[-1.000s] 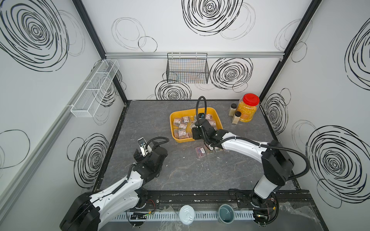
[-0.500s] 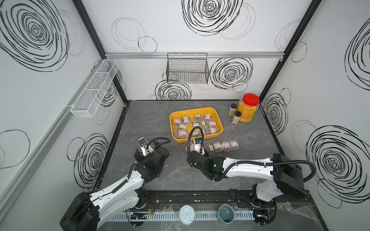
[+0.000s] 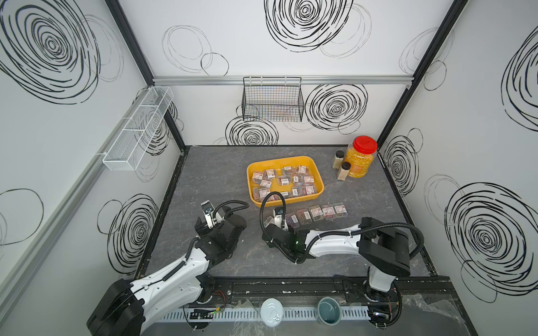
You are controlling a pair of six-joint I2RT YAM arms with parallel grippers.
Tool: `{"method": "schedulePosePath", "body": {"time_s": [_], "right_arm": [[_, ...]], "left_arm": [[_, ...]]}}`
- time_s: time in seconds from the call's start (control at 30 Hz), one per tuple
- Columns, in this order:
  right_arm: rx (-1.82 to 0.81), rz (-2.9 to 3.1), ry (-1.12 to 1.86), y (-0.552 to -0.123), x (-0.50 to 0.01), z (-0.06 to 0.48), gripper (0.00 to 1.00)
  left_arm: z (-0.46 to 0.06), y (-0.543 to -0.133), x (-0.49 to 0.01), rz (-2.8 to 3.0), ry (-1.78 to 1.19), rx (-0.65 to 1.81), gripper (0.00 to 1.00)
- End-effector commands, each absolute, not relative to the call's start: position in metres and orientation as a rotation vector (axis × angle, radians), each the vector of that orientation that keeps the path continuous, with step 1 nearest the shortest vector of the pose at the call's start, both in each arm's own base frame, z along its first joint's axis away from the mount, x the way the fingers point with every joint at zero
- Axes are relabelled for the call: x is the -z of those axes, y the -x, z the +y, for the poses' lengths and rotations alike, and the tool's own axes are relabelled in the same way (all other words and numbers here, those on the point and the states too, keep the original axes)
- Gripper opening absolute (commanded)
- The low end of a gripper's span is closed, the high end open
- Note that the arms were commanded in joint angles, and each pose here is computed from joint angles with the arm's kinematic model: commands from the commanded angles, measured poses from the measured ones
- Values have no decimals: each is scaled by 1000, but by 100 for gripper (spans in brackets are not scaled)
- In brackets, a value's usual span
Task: Take the paper clips out of the storage box
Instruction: Place the boxed paper clips at the center of the board.
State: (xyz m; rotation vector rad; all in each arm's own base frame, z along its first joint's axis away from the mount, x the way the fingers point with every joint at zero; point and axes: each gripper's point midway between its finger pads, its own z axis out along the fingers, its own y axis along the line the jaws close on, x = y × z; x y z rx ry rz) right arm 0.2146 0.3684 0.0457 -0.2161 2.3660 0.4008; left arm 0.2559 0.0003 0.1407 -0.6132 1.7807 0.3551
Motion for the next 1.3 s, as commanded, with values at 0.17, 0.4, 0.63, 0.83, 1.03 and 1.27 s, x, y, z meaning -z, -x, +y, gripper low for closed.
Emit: {"method": "schedulePosePath", "body": {"time_s": [0.17, 0.4, 0.63, 0.83, 1.03, 1.27], "right_arm": [[-480, 2374, 158, -224, -45, 378, 68], [-498, 2338, 204, -226, -61, 383, 89], [-465, 2303, 296, -227, -74, 383, 97], [-468, 2278, 575, -227, -74, 392, 97], [-450, 2283, 657, -228, -69, 387, 95], [-371, 2331, 619, -241, -51, 378, 95]], "left_arm": [[-1, -258, -154, 1732, 646, -359, 99], [-4, -259, -155, 1735, 634, -369, 99], [-4, -258, -157, 1726, 633, -387, 99], [-8, -259, -157, 1729, 616, -398, 99], [-6, -258, -158, 1726, 623, -370, 99], [24, -262, -134, 1783, 744, -145, 99]]}}
